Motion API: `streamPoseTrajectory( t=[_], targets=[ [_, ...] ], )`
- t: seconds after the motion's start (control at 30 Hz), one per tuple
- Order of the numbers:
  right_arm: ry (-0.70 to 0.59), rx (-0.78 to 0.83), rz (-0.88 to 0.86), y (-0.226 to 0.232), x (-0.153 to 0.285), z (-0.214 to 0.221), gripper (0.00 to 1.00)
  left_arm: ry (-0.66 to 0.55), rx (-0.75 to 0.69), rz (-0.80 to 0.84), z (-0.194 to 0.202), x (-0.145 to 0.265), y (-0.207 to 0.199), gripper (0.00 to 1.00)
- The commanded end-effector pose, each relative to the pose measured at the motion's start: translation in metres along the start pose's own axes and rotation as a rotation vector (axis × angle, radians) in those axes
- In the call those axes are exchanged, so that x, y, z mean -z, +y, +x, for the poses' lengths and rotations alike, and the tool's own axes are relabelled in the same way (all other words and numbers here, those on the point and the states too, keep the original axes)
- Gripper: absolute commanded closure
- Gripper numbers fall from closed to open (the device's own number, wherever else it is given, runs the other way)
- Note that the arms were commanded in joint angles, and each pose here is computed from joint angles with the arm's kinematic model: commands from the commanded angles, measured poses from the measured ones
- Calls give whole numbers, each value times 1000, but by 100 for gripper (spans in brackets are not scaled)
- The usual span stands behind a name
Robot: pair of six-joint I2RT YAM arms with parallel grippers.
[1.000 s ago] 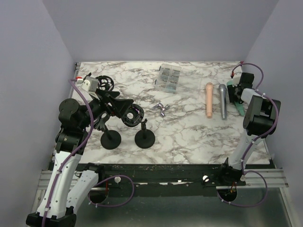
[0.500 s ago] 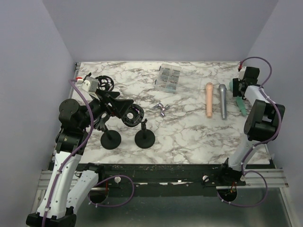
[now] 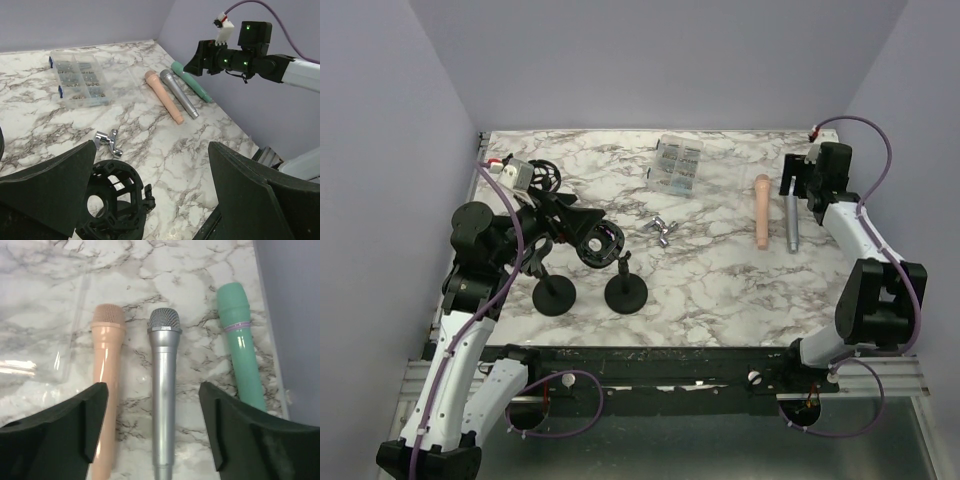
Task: Remove the microphone from the stand
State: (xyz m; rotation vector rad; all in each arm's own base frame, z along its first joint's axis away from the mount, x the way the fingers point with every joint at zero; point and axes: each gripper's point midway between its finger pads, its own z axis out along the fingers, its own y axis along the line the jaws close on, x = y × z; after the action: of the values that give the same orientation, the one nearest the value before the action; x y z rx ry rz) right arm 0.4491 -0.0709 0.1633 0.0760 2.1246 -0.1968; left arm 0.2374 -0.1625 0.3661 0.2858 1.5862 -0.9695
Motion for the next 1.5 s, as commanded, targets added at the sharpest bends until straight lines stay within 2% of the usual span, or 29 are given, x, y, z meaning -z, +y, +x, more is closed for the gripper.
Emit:
streamPoseTrajectory(
  t=[0.0, 0.33, 0.5, 0.77, 1.23, 1.37, 1.47],
  targets=[
    [-88, -65, -85, 25, 17, -23, 0, 13, 3, 26, 2, -4, 1, 1],
    [-188, -46, -112, 36, 47, -48, 0, 16, 5, 5, 4, -6, 8, 1],
    [-214, -69, -73, 30, 47, -56, 0, 15, 3, 3, 3, -6, 8, 1],
    [-134, -88, 15, 18, 26, -45, 0, 4, -9, 12, 0, -2, 3, 2],
    [-120, -105, 81, 8, 7, -59, 0, -2, -14, 36, -2, 1, -4, 2],
    [-131, -161, 7, 23, 10, -62, 0, -8, -25, 33, -4, 3, -5, 1],
    [-176, -272, -152, 52, 23, -77, 0, -13, -30, 14, -4, 3, -2, 1]
  ],
)
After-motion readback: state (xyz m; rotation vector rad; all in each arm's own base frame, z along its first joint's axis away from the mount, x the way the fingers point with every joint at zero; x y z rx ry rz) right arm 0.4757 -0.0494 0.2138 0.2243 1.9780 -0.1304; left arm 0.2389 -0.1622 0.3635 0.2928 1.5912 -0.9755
